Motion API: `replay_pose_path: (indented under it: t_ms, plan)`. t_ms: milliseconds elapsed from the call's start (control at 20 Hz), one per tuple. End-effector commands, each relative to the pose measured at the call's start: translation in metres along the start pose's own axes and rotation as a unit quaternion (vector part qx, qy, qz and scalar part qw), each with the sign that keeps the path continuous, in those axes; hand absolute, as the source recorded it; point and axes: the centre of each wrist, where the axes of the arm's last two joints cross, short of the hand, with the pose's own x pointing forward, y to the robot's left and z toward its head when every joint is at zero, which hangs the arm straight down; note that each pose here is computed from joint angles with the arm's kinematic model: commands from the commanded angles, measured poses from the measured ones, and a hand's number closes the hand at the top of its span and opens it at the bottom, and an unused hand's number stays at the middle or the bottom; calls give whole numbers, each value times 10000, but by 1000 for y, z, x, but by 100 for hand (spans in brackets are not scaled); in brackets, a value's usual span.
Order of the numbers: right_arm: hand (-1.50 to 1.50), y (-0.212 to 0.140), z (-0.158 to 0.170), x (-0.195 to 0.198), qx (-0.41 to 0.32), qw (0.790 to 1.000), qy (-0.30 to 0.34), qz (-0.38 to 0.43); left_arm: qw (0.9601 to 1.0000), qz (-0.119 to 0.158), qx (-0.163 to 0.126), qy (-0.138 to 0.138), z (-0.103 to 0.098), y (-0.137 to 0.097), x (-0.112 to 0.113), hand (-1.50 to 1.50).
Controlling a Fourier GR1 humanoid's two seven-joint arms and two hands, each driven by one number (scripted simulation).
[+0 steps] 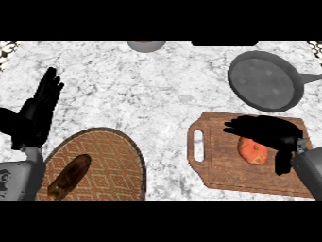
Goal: Pick the squash from the cutting board and place it in the pan
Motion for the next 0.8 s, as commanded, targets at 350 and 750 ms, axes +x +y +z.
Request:
replay_pose_path:
  t_ms: [350, 750]
  plan:
    - [150, 24, -34, -5, 102, 9971, -665, 344, 9999, 59, -84, -8, 3, -4, 20, 0]
    - [150, 30, -39, 60, -293, 9993, -54, -214, 9999, 24, 111, 27, -2, 3, 2, 0]
